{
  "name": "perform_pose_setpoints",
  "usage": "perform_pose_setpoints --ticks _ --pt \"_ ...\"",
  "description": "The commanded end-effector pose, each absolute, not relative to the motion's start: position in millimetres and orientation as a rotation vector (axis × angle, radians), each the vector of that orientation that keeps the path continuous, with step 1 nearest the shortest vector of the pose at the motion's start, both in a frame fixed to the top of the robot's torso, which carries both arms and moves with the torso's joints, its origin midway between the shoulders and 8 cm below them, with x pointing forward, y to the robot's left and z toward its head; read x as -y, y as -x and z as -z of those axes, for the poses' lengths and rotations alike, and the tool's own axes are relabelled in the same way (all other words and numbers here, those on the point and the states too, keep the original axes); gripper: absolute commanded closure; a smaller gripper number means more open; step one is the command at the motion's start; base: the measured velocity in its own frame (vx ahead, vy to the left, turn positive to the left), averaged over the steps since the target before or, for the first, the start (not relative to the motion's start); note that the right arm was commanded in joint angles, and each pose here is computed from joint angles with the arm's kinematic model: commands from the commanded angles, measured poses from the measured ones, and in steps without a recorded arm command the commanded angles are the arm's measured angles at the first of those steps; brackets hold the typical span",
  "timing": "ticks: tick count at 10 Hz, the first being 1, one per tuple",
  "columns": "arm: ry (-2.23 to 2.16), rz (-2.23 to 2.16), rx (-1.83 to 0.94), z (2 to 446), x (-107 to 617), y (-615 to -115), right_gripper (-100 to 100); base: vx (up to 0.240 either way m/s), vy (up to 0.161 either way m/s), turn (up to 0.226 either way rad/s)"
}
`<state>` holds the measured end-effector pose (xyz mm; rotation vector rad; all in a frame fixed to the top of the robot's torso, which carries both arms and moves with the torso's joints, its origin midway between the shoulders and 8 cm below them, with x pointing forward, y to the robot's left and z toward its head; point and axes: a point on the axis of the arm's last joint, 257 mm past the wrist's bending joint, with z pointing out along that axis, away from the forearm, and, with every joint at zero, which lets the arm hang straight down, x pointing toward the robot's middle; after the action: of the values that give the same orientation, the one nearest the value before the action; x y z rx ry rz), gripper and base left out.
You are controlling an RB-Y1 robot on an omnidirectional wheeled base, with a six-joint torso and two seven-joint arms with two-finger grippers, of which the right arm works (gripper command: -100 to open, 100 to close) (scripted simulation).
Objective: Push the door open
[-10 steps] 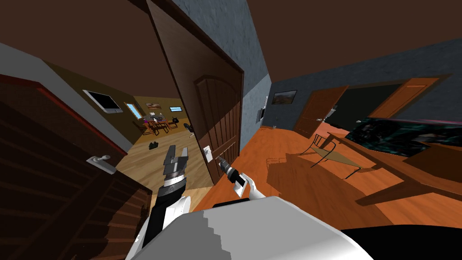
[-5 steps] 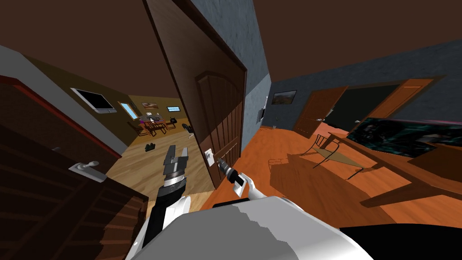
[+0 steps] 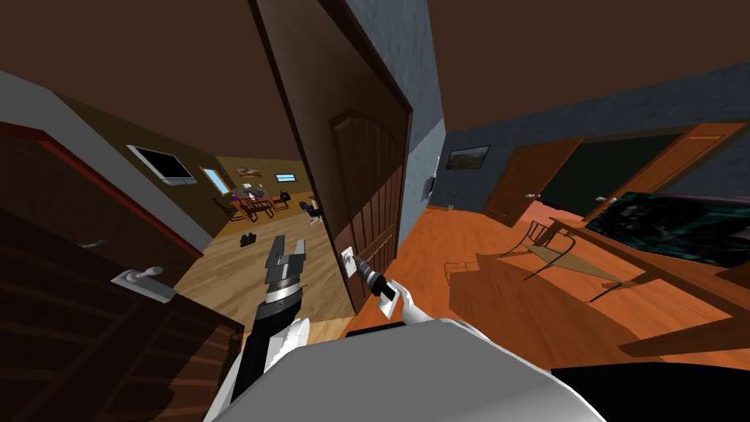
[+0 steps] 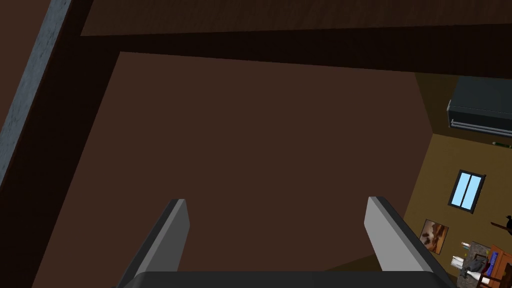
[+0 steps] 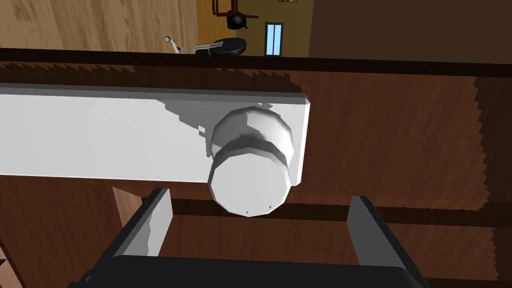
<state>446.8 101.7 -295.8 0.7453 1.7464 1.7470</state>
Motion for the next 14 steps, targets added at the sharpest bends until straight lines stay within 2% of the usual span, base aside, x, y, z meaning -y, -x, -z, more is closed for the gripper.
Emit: perform_pose_setpoints --ticks 1,3,4,9,14 --pt "-0.751 -1.743 -1.743 296.2 -102.1 -449.4 -100 0.161 0.15 0.034" --pt "-0.752 -1.743 -1.743 296.1 -102.1 -449.6 -100 0.083 0.097 0.016" --pt "-0.752 -1.743 -1.743 296.1 -102.1 -449.6 100 -0.002 -0.006 -0.004" --pt "-0.752 -1.743 -1.743 296.1 -102.1 -449.6 100 -0.003 -0.006 0.007" --pt "-0.755 -1.719 -1.736 297.9 -92.7 -451.6 100 0.088 0.15 -0.097"
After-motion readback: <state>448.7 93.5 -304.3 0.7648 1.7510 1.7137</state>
